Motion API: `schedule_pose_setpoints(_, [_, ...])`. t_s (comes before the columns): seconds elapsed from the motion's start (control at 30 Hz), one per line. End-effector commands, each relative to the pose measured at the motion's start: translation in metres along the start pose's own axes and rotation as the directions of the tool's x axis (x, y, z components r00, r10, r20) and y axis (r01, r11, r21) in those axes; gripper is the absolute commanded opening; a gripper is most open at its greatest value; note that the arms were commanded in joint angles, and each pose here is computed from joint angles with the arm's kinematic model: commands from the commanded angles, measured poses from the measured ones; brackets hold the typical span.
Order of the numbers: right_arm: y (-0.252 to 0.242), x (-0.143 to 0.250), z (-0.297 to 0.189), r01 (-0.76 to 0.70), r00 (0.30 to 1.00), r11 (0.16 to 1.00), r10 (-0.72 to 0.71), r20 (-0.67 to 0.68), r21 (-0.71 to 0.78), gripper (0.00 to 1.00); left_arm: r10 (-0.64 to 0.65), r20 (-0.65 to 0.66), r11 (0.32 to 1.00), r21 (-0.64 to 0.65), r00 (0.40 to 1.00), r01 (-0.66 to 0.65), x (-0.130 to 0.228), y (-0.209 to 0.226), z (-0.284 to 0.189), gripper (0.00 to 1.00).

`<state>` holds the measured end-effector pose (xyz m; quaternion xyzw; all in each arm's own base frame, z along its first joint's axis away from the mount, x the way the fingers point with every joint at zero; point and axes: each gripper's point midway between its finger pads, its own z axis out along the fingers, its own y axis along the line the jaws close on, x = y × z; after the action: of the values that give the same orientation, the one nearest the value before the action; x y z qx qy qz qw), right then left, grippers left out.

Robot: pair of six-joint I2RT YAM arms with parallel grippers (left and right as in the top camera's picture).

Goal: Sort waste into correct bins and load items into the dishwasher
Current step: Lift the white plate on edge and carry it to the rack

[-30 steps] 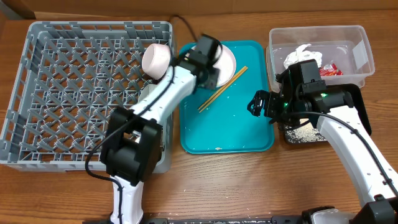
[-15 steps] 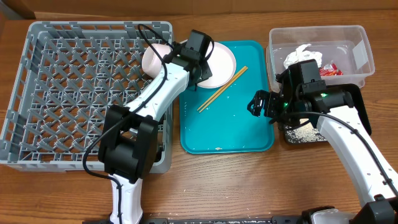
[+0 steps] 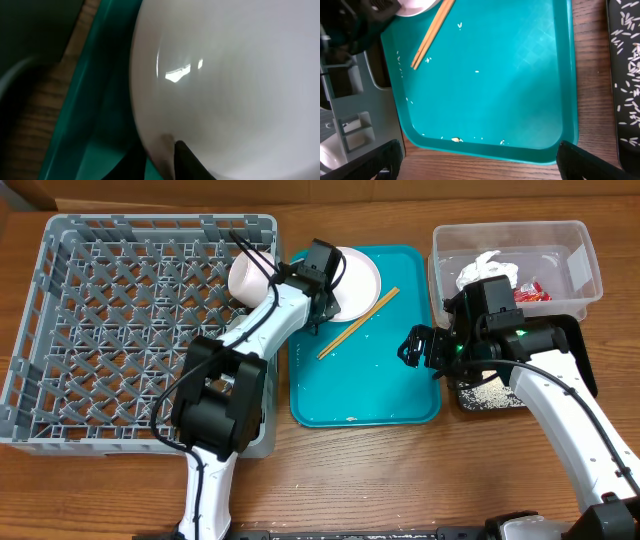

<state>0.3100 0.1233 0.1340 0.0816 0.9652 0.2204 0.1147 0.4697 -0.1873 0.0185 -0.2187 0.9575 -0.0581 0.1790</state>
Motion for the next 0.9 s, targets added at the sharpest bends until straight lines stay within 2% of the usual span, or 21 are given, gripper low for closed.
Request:
schedule_pose_setpoints(0.0, [0.008,-0.008,-0.010,0.024,0.999,1.000,-0.023,0.041,-0.014,1.00,-0.022,-0.014,0.999,-0.039,1.000,0.021,0.009,0.008,0.015,0.12])
schedule_pose_setpoints(0.07, [0.008,-0.008,-0.010,0.024,0.999,1.000,-0.023,0.041,-0.014,1.00,-0.021,-0.019,0.999,-0.045,1.000,0.020,0.011,0.009,0.017,0.04])
schedule_pose_setpoints(0.33, [0.008,-0.008,-0.010,0.024,0.999,1.000,-0.024,0.041,-0.014,1.00,-0.016,-0.010,0.999,-0.036,1.000,0.016,0.007,0.006,0.015,0.04])
schedule_pose_setpoints(0.5, [0.008,-0.008,-0.010,0.024,0.999,1.000,-0.024,0.041,-0.014,1.00,0.062,0.033,0.998,0.003,0.998,-0.062,-0.011,-0.010,-0.005,0.04])
schedule_pose_setpoints(0.6, [0.008,-0.008,-0.010,0.024,0.999,1.000,-0.024,0.041,-0.014,1.00,0.136,0.105,0.990,0.022,0.985,-0.139,-0.032,-0.022,-0.030,0.04])
schedule_pose_setpoints(0.7, [0.008,-0.008,-0.010,0.024,0.999,1.000,-0.024,0.041,-0.014,1.00,0.245,0.209,0.967,0.018,0.947,-0.254,-0.059,-0.032,-0.069,0.04])
schedule_pose_setpoints(0.8, [0.008,-0.008,-0.010,0.024,0.999,1.000,-0.024,0.041,-0.014,1.00,0.389,0.305,0.915,-0.019,0.869,-0.403,-0.083,-0.039,-0.120,0.04])
schedule_pose_setpoints(0.87, [0.008,-0.008,-0.010,0.024,0.999,1.000,-0.024,0.041,-0.014,1.00,0.465,0.359,0.880,-0.094,0.809,-0.465,-0.098,-0.033,-0.157,0.04])
